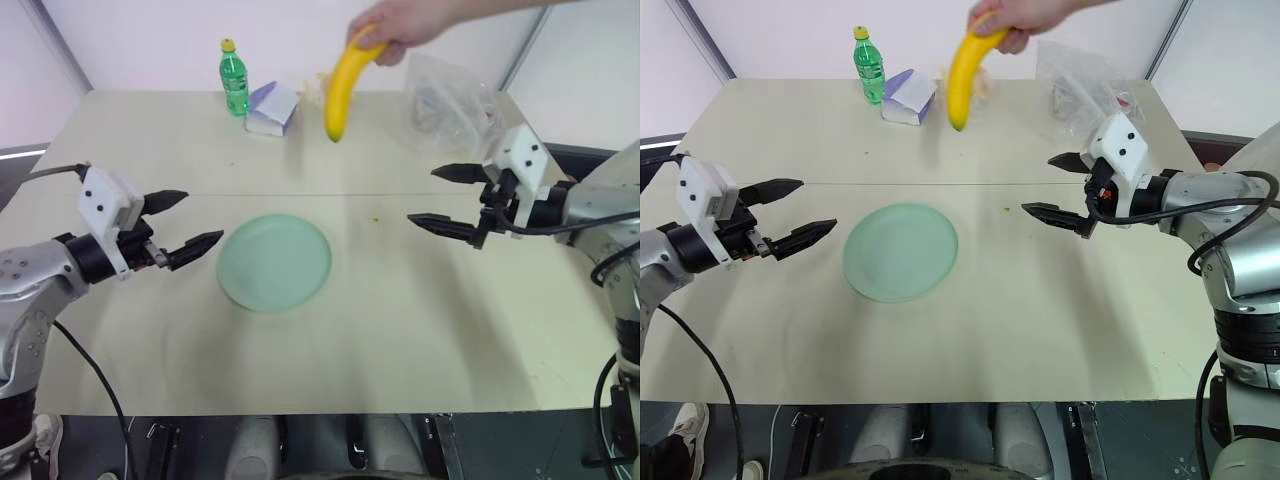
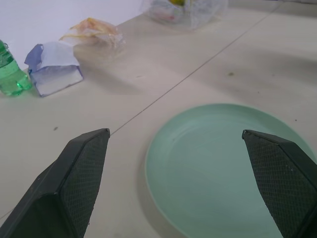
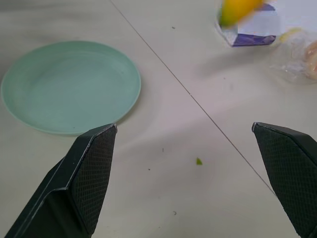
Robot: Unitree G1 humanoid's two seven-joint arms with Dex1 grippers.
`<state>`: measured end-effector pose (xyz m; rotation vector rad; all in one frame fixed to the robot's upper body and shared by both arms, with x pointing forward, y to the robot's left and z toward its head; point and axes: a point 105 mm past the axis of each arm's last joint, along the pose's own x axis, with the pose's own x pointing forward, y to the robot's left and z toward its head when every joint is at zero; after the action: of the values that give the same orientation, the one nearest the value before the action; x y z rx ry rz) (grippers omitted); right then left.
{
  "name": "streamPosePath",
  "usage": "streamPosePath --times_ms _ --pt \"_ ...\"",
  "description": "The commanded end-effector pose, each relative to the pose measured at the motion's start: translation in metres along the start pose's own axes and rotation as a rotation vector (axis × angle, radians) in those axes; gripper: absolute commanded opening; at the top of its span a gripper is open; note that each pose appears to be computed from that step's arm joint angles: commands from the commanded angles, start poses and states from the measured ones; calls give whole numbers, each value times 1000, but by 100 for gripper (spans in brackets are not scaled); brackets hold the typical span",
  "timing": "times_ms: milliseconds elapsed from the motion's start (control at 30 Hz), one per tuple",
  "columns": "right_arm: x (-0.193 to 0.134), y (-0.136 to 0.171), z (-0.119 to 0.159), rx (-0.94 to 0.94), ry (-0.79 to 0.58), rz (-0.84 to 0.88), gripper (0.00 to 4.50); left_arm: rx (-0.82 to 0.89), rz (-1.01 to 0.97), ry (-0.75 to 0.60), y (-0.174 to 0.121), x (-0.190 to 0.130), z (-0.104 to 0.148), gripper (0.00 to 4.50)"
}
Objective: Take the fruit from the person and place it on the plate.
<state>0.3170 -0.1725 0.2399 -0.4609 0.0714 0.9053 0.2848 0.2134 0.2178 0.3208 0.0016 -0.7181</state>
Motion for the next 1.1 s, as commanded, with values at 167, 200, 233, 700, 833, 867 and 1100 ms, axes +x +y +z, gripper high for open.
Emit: streamPosePath --times_ms 167,200,233,700,833,867,1100 --pt "-2 -1 20 -8 -85 -30 446 43 -2 -50 0 3 15 450" --pt "0 -3 23 14 -109 -40 446 44 -2 -53 1 4 16 450" --pt "4 -6 29 52 -147 -60 446 45 -4 -54 0 5 16 450" --pt "89 -11 91 682 -354 -234 446 45 3 -84 -5 11 20 450" --pt "102 -8 95 702 -349 -225 446 46 12 -90 -4 11 21 450" --pt "104 -8 96 704 -349 -225 446 45 13 -91 -4 11 22 450" --pt "123 -19 100 701 -362 -257 446 47 21 -91 -6 10 22 450"
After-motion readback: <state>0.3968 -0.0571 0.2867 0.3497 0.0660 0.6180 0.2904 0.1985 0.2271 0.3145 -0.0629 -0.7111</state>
